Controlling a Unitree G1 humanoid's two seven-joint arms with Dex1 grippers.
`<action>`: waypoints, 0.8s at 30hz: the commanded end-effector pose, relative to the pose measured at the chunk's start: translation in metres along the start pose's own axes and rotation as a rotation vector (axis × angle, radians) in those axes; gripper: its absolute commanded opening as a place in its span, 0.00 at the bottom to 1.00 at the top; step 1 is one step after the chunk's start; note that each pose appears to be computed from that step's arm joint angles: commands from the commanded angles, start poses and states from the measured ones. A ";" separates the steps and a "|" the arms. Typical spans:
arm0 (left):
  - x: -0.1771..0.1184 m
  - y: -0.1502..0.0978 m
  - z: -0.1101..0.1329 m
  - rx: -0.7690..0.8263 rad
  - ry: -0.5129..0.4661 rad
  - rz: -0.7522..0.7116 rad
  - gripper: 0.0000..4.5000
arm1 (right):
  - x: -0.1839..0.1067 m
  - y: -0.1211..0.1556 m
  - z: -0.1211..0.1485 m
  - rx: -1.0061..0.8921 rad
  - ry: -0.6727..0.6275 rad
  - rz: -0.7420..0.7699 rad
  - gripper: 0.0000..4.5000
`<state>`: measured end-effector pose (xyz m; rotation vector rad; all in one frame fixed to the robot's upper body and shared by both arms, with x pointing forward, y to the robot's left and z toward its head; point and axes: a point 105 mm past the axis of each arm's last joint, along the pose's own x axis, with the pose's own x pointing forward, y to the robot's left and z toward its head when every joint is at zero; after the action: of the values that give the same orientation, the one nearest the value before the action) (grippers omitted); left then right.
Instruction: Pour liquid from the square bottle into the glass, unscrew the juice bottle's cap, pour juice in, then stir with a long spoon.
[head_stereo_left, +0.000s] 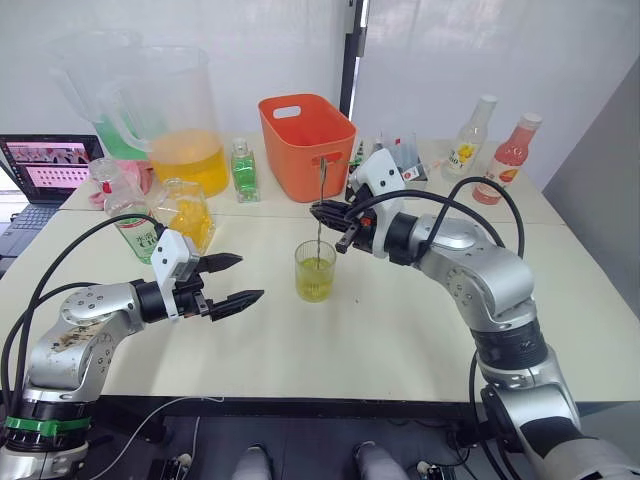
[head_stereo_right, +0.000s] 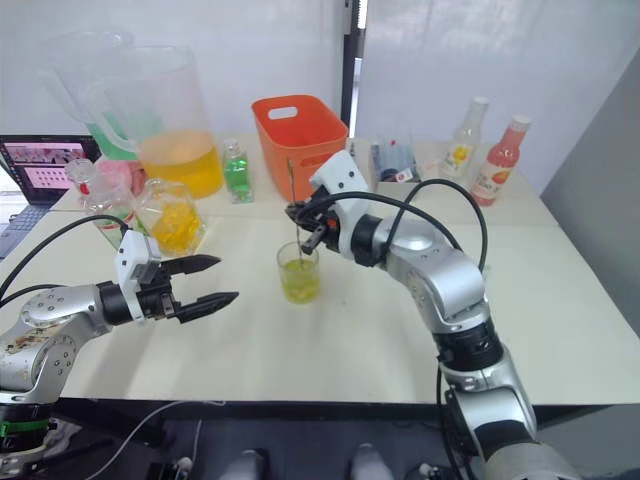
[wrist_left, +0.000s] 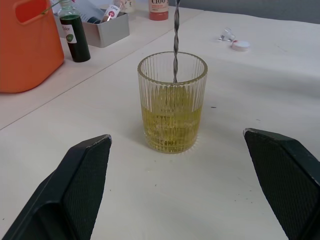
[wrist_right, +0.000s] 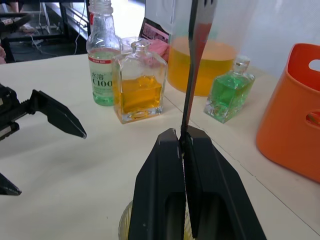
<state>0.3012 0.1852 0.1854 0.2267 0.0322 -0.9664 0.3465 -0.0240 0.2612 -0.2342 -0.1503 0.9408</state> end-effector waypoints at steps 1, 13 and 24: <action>-0.003 -0.001 0.009 0.026 -0.016 0.001 1.00 | 0.007 0.006 0.022 -0.028 -0.094 -0.017 0.00; -0.003 -0.001 0.005 0.029 -0.007 -0.005 1.00 | -0.011 0.018 0.006 0.008 0.011 0.067 0.00; -0.001 -0.003 0.006 0.032 -0.009 -0.009 1.00 | -0.004 -0.009 0.017 -0.051 -0.046 -0.042 0.00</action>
<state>0.2992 0.1860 0.1812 0.2242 0.0464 -0.9706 0.3469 -0.0291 0.2610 -0.2406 -0.1366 0.9306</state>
